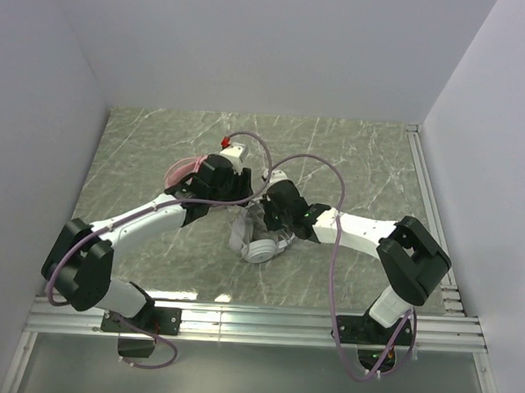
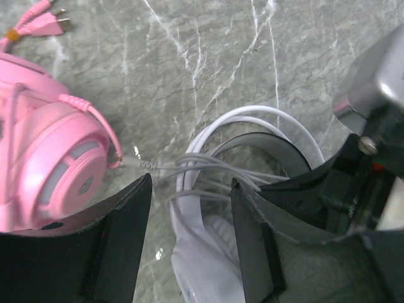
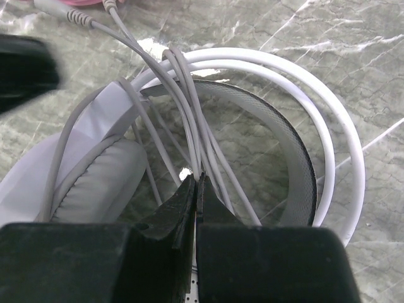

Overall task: Wrap the headphones
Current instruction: Wrap the headphone cable with the right arm

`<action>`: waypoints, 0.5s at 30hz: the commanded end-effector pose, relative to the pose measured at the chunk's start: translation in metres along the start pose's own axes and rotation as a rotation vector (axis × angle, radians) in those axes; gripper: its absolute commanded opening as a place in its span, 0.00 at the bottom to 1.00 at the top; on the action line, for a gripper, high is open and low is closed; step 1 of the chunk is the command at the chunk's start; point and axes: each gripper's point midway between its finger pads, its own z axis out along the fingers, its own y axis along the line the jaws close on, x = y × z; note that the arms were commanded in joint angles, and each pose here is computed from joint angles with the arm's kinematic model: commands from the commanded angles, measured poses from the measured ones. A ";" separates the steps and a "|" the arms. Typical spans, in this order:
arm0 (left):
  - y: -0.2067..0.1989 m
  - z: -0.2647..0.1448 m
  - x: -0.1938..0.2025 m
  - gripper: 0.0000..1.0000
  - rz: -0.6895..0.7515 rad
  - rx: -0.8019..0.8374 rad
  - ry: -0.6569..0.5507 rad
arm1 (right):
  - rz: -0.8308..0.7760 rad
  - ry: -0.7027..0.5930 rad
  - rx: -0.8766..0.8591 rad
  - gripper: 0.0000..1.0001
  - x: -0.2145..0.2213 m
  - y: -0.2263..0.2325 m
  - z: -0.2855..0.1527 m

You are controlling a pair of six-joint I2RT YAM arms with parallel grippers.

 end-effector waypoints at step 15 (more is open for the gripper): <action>-0.010 0.051 0.026 0.54 -0.099 0.055 0.021 | -0.008 -0.046 -0.017 0.00 -0.010 0.002 -0.002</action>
